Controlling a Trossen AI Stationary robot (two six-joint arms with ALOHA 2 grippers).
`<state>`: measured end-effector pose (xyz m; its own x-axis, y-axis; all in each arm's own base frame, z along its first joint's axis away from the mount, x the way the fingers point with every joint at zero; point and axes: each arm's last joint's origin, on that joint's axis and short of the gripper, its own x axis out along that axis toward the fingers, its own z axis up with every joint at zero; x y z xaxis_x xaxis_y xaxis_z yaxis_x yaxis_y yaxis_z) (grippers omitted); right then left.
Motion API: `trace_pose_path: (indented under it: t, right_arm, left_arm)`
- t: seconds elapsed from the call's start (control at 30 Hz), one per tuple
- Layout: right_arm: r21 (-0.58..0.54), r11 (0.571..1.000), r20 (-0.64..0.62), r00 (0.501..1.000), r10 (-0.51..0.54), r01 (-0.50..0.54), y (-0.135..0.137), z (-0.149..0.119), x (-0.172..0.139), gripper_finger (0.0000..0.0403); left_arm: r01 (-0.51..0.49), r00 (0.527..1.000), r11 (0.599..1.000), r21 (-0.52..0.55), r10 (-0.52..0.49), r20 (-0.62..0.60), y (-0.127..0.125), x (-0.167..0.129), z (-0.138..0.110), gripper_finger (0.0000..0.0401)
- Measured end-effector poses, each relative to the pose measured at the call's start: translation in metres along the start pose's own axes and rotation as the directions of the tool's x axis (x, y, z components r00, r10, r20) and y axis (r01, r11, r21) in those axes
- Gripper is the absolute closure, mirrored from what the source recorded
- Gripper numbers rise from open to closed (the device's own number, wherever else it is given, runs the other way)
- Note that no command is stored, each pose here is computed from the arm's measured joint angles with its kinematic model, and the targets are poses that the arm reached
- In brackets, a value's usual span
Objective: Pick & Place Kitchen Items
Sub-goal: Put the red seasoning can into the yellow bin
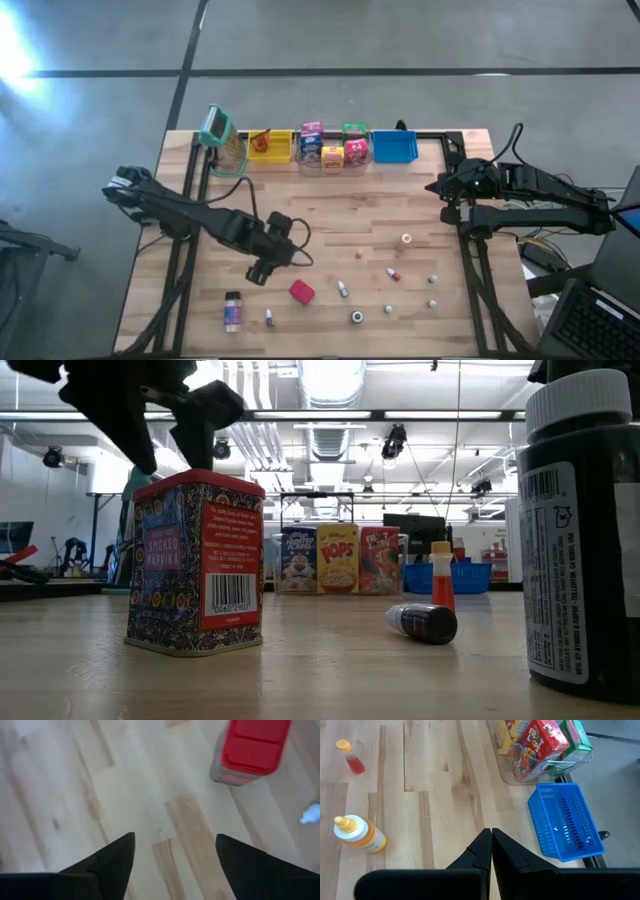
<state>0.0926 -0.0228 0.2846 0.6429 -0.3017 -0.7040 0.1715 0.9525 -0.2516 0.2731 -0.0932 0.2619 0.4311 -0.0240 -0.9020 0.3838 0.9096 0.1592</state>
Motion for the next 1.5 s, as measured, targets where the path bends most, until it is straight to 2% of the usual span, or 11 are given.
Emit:
trace_pose_path:
  t: [0.27,0.4,1.03,1.3,1.5]
  right_arm:
    - [0.0,1.0,-0.001,1.0,0.0,0.0,0.0,0.0,0.0,0.0394]
    - [0.0,1.0,0.0,1.0,0.0,0.0,0.0,0.0,0.0,0.0394]
    - [0.0,1.0,0.0,1.0,0.0,0.0,0.0,0.0,0.0,0.0394]
    - [0.0,1.0,0.0,1.0,0.0,0.0,0.0,0.0,0.0,0.0394]
    - [0.0,1.0,0.0,1.0,0.0,0.0,0.0,0.0,0.0,0.0394]
  left_arm:
    - [-0.009,0.999,0.994,0.113,0.003,0.052,0.003,-0.006,0.026,0.0119]
    - [-0.002,1.0,0.988,0.154,-0.002,0.029,0.002,-0.008,0.032,0.0124]
    - [0.042,0.998,0.973,0.227,-0.031,-0.051,-0.017,0.01,0.038,0.0128]
    - [0.047,0.999,0.972,0.229,-0.041,-0.034,-0.021,0.015,0.041,0.0128]
    - [0.089,0.996,0.962,0.256,-0.079,-0.051,-0.031,0.024,0.042,0.0128]
